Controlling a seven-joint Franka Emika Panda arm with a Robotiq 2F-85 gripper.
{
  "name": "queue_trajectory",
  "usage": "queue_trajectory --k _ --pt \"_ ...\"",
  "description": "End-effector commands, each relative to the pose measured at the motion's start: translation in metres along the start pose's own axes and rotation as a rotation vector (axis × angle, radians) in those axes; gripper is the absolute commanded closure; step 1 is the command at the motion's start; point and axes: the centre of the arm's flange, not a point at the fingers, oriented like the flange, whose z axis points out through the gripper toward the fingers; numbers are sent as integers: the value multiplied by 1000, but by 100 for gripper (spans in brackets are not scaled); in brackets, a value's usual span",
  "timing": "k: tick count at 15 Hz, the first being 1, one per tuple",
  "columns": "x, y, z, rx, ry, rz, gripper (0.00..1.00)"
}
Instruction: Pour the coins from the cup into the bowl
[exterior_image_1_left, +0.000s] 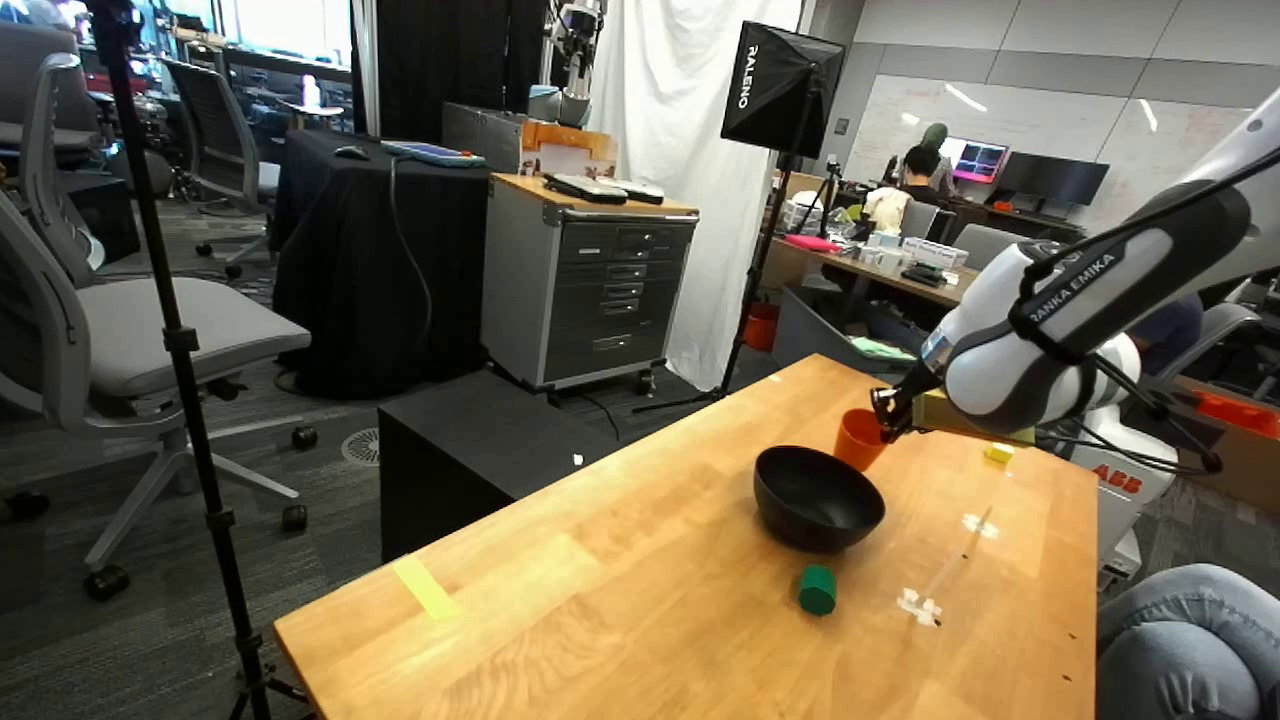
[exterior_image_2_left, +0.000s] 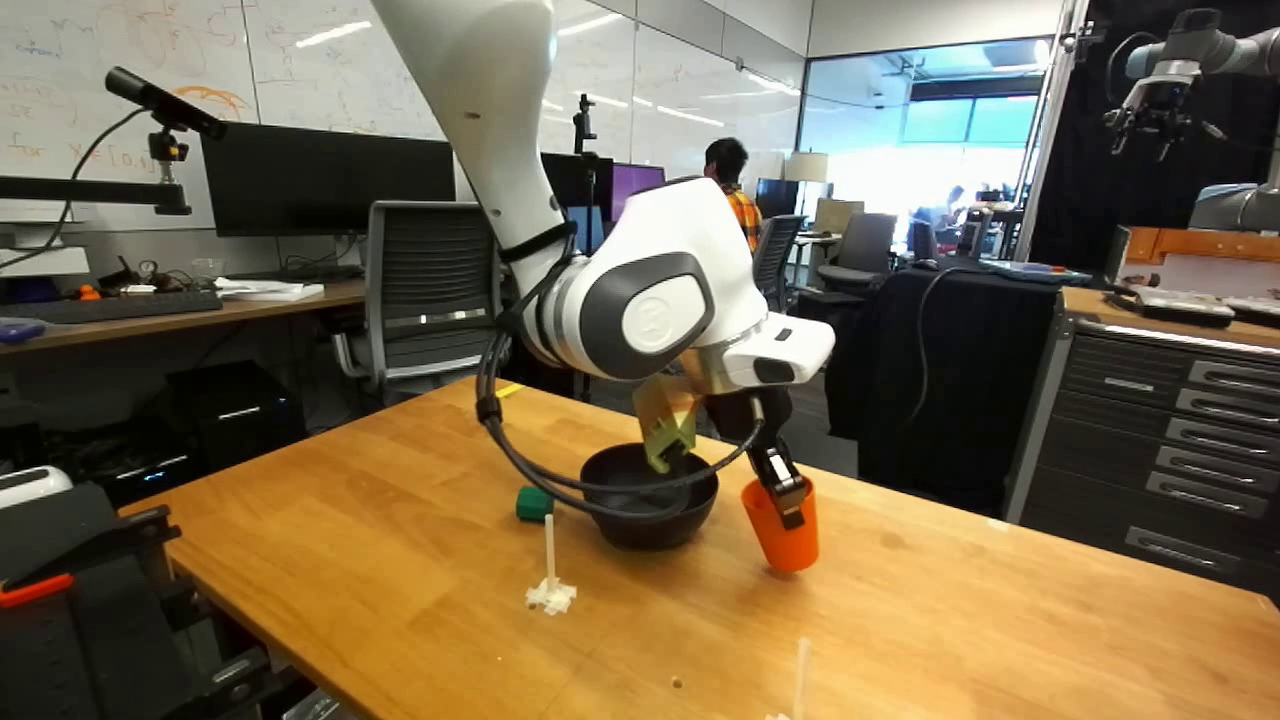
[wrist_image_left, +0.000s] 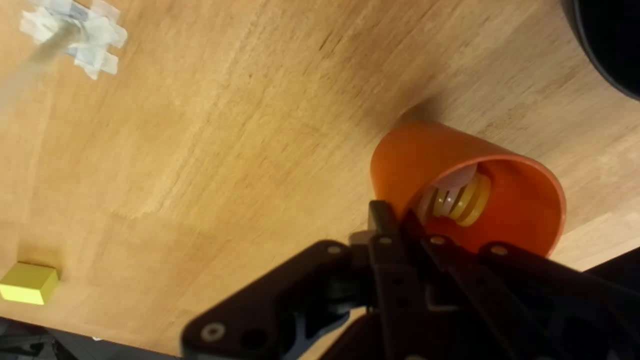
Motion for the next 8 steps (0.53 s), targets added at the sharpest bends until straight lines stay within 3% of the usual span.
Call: queue_trajectory --k 1,8 --pt "-37 21 -41 40 99 -65 95" --pt "-34 25 -72 106 211 -13 96"
